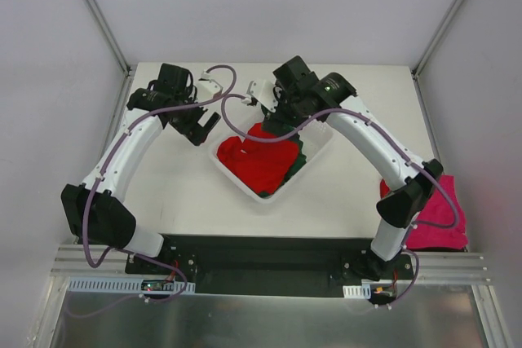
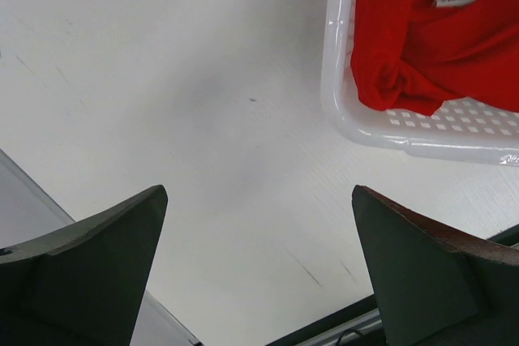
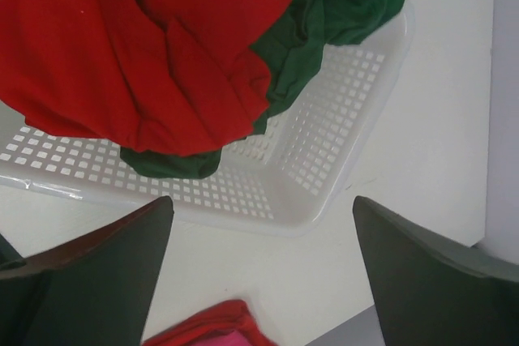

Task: Fold and stack the t-shirts
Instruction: Grab crumpled tshirt from bin with the left arm

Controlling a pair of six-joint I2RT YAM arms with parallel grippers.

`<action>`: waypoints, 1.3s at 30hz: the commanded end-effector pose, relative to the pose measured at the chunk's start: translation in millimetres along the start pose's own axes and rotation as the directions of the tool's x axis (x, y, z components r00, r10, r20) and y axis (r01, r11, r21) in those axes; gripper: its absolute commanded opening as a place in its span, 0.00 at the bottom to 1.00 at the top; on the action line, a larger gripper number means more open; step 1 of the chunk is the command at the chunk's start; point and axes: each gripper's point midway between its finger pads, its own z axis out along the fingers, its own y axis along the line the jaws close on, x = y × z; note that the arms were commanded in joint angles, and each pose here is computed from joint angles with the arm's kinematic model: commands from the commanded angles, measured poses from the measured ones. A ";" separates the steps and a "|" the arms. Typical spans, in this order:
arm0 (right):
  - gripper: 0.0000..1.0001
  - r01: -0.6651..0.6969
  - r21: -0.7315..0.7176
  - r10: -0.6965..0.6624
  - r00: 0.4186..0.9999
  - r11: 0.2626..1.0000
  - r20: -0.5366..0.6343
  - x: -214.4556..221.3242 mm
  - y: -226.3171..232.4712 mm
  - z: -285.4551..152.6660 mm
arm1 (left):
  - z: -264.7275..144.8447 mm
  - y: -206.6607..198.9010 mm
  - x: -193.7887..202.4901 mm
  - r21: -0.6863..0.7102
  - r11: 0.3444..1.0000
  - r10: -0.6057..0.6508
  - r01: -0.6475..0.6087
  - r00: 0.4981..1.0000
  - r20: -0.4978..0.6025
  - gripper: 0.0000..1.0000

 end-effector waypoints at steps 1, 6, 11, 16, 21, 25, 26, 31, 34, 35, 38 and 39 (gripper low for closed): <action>0.96 -0.015 0.063 0.010 0.997 0.998 0.082 -32.2 -11.3 -9.2 | -17.8 3.3 15.6 -0.064 0.998 0.009 -0.010 1.000 -0.007 0.99; 0.96 0.005 0.053 -0.006 1.000 0.999 0.021 -19.0 -1.7 2.0 | -20.1 2.6 23.9 -0.075 0.997 0.016 -0.017 1.000 -0.020 0.99; 0.96 0.017 0.112 -0.010 0.997 0.994 -0.071 13.8 -6.4 4.2 | -18.8 -3.3 28.1 -0.051 0.999 0.016 -0.017 1.000 -0.018 0.99; 0.96 -0.035 0.168 0.054 0.992 0.985 -0.111 40.8 -19.6 -5.4 | -2.4 -20.3 44.5 0.031 1.000 0.005 -0.003 0.998 -0.065 0.99; 0.96 -0.041 0.191 0.071 0.986 0.981 -0.150 68.9 -19.5 -17.6 | 17.6 -28.6 41.0 0.086 0.996 0.015 -0.005 0.993 -0.114 0.99; 0.96 -0.022 0.197 0.058 0.982 0.980 -0.179 88.0 -15.2 -27.8 | 22.4 -30.9 8.0 0.121 0.993 0.005 0.003 0.998 -0.065 0.99; 0.96 -0.016 0.197 0.053 0.982 0.980 -0.181 91.1 -14.4 -31.0 | 25.6 -32.2 2.8 0.132 0.991 0.013 -0.005 0.998 -0.060 0.98; 0.96 -0.021 0.197 0.058 0.982 0.980 -0.183 105.5 -6.0 -49.3 | 40.3 -34.3 -41.8 0.142 0.989 0.052 -0.048 0.998 -0.028 0.98; 0.96 -0.020 0.198 0.056 0.982 0.980 -0.180 110.0 -2.2 -51.8 | 49.2 -43.9 -48.5 0.185 0.981 0.071 -0.066 0.997 -0.021 0.98; 0.96 -0.020 0.198 0.055 0.983 0.980 -0.176 111.4 -0.2 -54.1 | 54.7 -45.7 -47.0 0.199 0.978 0.069 -0.062 0.997 -0.032 0.98; 0.96 -0.018 0.215 0.054 0.985 0.976 -0.164 113.5 -0.9 -64.3 | 72.6 -50.6 -43.5 0.236 0.971 0.060 -0.043 0.996 -0.066 0.97; 0.96 -0.017 0.214 0.053 0.985 0.977 -0.161 114.0 -0.1 -66.2 | 79.5 -49.9 -44.5 0.239 0.970 0.055 -0.036 0.995 -0.077 0.97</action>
